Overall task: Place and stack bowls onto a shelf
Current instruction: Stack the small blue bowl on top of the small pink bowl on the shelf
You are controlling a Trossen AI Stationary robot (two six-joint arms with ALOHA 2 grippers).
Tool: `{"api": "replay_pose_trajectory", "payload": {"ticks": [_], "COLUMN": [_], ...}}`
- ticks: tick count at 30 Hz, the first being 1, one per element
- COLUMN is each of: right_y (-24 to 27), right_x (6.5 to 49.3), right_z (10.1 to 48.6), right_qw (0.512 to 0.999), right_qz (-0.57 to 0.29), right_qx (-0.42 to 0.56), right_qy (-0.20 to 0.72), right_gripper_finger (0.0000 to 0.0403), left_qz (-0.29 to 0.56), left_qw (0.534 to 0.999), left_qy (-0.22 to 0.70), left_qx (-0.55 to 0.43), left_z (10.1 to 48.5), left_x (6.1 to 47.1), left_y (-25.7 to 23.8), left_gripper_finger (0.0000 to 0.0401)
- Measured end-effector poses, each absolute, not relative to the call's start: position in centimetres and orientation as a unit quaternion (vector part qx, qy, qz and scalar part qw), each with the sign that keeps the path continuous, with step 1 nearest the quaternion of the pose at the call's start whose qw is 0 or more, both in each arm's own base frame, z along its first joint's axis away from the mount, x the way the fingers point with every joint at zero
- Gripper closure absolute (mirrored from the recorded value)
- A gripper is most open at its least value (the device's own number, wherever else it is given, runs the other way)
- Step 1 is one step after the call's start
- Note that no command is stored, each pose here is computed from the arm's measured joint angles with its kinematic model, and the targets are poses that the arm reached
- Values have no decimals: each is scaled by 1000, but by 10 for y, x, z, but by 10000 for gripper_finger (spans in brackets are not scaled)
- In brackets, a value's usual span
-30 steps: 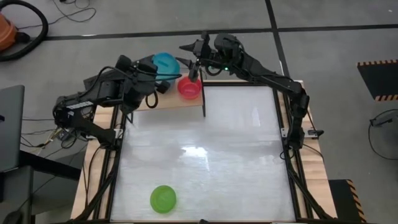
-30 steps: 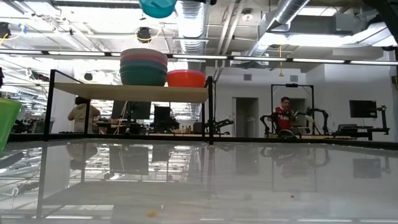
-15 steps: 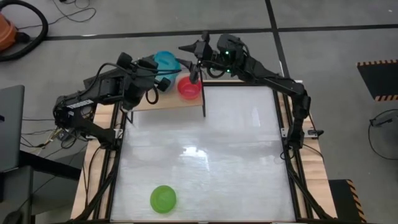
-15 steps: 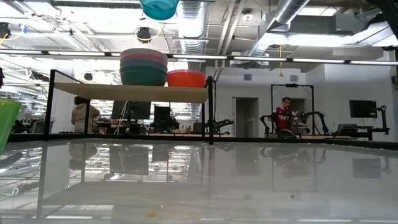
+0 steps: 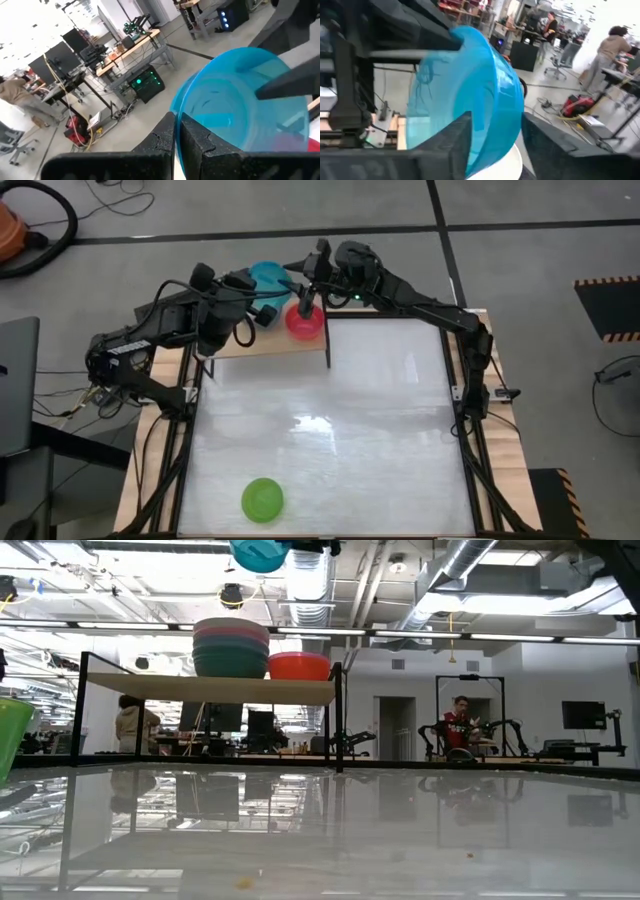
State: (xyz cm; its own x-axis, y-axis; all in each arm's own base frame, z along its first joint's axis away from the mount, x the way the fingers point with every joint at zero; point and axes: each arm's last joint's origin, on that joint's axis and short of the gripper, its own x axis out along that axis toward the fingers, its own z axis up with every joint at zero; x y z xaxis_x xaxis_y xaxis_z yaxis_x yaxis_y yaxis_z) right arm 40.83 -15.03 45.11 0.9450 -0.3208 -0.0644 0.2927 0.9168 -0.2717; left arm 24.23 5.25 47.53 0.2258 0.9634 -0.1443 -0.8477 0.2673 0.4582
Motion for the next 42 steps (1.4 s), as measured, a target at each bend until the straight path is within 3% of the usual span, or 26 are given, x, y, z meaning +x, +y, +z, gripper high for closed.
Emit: {"api": "replay_pose_trajectory", "payload": {"ticks": [10, 16, 29, 42], "right_y": [-154, -158, -196, -218], "right_x": [406, 405, 380, 390], "right_z": [451, 451, 451, 387], "right_qw": [969, 962, 952, 935], "right_qz": [-196, -223, -267, -220], "right_qx": [-133, -139, -87, 29], "right_qy": [64, 70, 120, 277], "right_gripper_finger": [380, 379, 379, 379], "left_qz": [543, 503, 497, 452], "left_qw": [803, 823, 821, 881], "left_qy": [197, 210, 211, 127], "left_qx": [144, 158, 187, 63], "left_z": [479, 478, 490, 506], "left_x": [247, 248, 224, 173], "left_y": [52, 52, 38, 23], "left_gripper_finger": [400, 377, 228, 214]}}
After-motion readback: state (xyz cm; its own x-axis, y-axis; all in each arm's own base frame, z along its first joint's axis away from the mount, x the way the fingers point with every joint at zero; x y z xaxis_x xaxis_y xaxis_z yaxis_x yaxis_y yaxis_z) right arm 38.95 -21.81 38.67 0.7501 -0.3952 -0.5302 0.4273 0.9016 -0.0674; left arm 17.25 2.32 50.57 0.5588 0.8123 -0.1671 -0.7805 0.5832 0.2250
